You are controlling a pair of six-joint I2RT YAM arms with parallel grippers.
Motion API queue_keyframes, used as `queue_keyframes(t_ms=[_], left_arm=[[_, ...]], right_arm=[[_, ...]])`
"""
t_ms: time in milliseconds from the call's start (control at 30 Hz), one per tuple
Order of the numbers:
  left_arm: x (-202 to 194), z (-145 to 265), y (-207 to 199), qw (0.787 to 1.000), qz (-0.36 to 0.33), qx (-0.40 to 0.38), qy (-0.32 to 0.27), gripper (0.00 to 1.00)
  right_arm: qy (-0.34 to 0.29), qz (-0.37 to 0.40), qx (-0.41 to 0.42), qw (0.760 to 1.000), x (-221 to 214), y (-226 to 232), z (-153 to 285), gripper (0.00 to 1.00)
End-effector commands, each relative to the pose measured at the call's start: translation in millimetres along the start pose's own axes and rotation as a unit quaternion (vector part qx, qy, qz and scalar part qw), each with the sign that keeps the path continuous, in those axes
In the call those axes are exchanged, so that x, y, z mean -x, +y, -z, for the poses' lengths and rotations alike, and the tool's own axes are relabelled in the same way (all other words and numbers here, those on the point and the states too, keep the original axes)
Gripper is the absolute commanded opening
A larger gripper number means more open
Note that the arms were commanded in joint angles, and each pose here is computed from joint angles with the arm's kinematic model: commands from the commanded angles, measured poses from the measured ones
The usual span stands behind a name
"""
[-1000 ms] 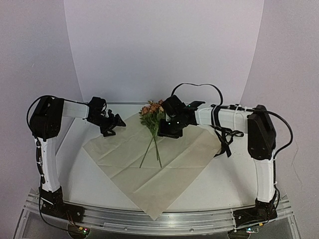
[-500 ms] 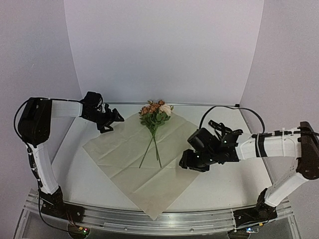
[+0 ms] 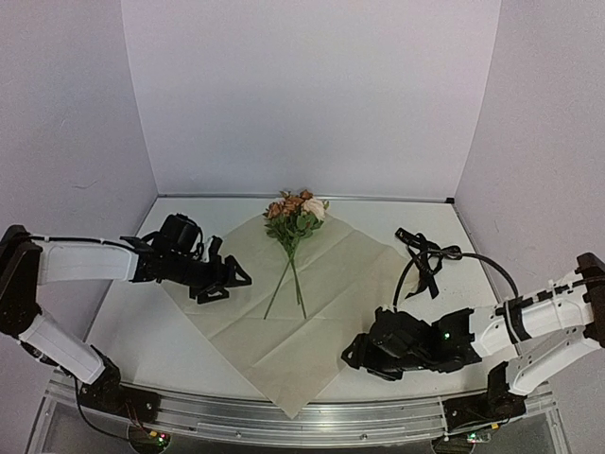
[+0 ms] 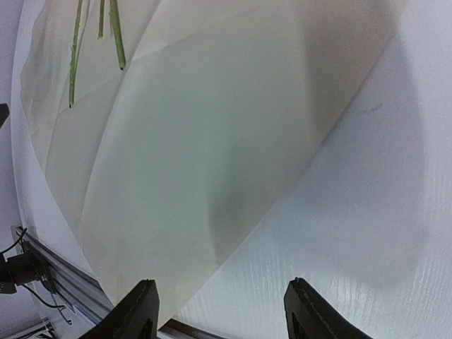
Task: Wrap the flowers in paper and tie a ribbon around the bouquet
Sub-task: Pick up the bottom corner of the flattened wrapping paper from the center of the board.
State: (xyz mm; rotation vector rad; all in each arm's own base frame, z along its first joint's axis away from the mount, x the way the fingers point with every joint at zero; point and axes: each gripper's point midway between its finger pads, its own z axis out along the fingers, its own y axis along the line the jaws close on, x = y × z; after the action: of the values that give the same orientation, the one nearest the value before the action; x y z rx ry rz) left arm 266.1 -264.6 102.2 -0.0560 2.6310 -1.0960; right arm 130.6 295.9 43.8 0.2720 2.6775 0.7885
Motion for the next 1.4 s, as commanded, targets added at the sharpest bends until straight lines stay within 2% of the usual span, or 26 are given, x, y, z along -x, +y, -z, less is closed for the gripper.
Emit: queue_keyframes(t_ms=[0, 200, 467, 700, 900, 1067, 1367], left_arm=[[-26, 15, -15, 0.999, -0.004, -0.019, -0.033, 0.83], [-57, 23, -10, 0.999, -0.006, -0.023, -0.035, 0.83], [-62, 29, -21, 0.998, -0.023, -0.034, -0.042, 0.83], [-61, 36, -24, 0.998, -0.028, -0.040, -0.050, 0.84], [-59, 39, -29, 0.997, -0.034, -0.044, -0.053, 0.84], [-58, 40, -31, 0.997, -0.042, -0.042, -0.053, 0.84], [-66, 42, -41, 0.994, -0.082, -0.062, -0.042, 0.82]], right_arm=[[-0.010, -0.067, 0.061, 0.996, -17, 30, 0, 0.64], [0.009, -0.124, 0.085, 0.989, -43, 34, -11, 0.64], [0.033, -0.180, 0.086, 0.979, -69, 40, -22, 0.66], [0.046, -0.223, 0.095, 0.969, -87, 44, -38, 0.62], [0.035, -0.250, 0.114, 0.961, -87, 47, -46, 0.55], [0.014, -0.247, 0.133, 0.960, -79, 55, -43, 0.44], [-0.012, -0.244, 0.166, 0.956, -66, 73, -33, 0.09]])
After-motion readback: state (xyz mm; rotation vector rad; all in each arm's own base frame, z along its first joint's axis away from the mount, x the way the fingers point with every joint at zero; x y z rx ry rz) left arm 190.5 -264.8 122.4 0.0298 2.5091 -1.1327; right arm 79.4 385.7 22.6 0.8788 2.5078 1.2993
